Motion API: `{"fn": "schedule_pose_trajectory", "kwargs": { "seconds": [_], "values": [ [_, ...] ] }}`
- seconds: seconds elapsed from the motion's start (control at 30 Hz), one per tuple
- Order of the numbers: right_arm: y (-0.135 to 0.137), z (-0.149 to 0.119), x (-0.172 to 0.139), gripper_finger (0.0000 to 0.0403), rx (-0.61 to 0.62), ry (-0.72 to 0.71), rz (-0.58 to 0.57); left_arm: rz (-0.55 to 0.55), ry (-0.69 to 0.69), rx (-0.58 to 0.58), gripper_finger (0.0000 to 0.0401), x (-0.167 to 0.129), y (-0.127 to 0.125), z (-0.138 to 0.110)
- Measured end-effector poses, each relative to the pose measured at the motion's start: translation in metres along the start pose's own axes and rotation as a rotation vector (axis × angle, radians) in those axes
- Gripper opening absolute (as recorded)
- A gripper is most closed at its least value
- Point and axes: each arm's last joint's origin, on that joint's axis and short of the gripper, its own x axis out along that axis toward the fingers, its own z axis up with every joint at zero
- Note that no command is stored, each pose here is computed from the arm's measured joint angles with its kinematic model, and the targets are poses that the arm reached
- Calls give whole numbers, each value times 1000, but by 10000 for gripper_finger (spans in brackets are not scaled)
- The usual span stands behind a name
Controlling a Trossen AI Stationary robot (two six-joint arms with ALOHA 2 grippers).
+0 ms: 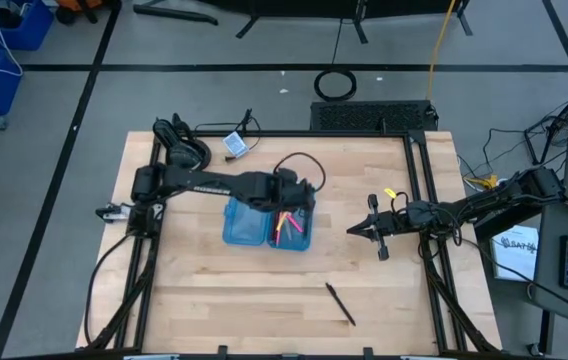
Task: Pick & place school supplies into a supply box
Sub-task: Put the yellow pen into the blue supply box
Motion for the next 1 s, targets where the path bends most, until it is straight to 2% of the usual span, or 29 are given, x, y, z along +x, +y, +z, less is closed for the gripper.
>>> {"fn": "schedule_pose_trajectory", "kwargs": {
  "seconds": [0.17, 0.43, 0.77, 1.0],
  "values": [
    [0, -1, 0, 0, -1, 11, 2, 58, 15, -8, 51, 26, 6, 7],
    [0, -3, 0, 0, -1, 30, 3, 142, 62, -35, 51, 57, 1, -18],
    [0, -3, 0, 0, 15, 25, 3, 255, 62, -108, 51, 53, 6, -32],
    [0, -1, 0, 0, 26, 14, 3, 272, 41, -109, 51, 58, 8, -31]
  ]
}}
